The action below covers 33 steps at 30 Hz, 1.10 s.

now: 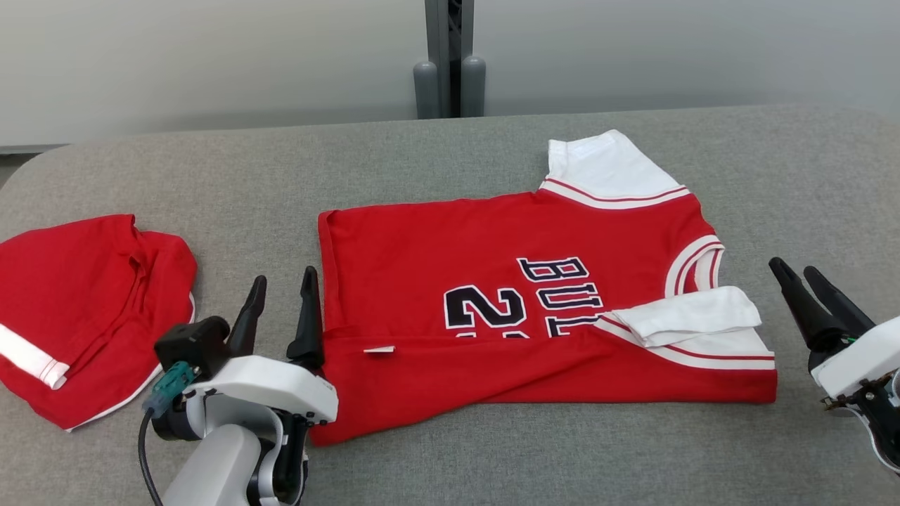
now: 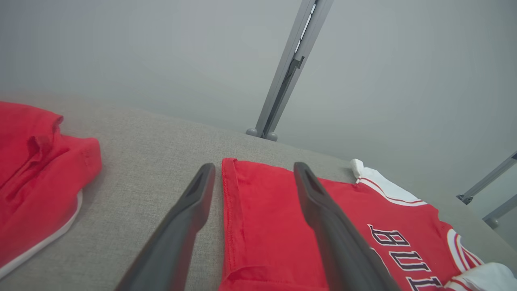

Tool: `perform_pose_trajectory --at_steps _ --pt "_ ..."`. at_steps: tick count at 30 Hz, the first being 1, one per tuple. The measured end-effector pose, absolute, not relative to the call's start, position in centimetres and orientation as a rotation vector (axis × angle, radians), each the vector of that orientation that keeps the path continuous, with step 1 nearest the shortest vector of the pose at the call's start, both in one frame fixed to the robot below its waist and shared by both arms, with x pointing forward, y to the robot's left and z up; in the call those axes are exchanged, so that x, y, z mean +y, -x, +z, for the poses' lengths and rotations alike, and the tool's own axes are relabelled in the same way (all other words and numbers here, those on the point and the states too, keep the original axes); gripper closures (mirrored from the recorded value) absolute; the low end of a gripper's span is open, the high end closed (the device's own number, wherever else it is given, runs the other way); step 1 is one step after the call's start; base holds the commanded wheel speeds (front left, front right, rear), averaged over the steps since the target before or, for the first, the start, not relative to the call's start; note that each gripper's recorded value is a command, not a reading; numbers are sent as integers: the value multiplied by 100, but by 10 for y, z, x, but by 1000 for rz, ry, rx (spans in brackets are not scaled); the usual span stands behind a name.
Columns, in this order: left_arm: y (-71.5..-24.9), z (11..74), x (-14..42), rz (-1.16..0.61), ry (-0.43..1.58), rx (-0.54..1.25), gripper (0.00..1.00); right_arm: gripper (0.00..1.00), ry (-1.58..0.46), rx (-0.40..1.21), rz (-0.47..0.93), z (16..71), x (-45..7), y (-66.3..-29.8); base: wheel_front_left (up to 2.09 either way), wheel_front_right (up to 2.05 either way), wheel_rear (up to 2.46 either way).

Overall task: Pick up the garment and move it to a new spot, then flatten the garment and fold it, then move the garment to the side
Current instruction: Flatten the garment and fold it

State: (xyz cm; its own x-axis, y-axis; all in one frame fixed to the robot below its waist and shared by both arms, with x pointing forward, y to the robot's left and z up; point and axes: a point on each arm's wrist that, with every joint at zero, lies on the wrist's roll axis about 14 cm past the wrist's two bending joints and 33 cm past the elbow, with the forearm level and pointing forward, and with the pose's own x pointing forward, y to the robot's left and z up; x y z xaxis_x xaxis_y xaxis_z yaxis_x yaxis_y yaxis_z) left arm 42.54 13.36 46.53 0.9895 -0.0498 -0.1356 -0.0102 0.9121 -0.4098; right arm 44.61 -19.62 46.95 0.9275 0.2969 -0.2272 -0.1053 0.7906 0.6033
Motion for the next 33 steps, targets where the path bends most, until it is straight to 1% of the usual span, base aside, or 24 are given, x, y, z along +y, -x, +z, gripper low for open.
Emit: perform_pose_trajectory --at_steps 2,3,5,7,11,13,16,19,28,33 --pt "-422 484 142 1 379 68 0 0 -501 269 246 476 -201 -438 0 0 0" --pt "-421 495 148 19 365 27 0 0 -477 243 246 481 -203 -437 0 0 0" --pt "-416 509 152 31 316 -32 0 0 -440 130 242 508 -208 -444 0 0 0" --pt "-405 510 151 33 265 -51 0 0 -367 37 243 526 -212 -441 0 0 0" --pt "-388 514 148 34 195 -79 0 0 -264 -51 232 529 -203 -415 0 0 0" --pt "-380 512 149 33 171 -80 0 0 -252 -96 212 534 -198 -405 0 0 0" --pt "-369 506 149 41 155 -65 0 0 -253 -90 176 522 -193 -388 0 0 0" --pt "-359 491 150 47 148 -20 0 0 -266 -85 150 516 -190 -378 0 0 0" --pt "-352 478 143 43 172 26 0 0 -272 -60 143 505 -183 -371 0 0 0" --pt "-346 446 135 24 195 133 0 0 -297 5 94 483 -194 -368 0 0 0"
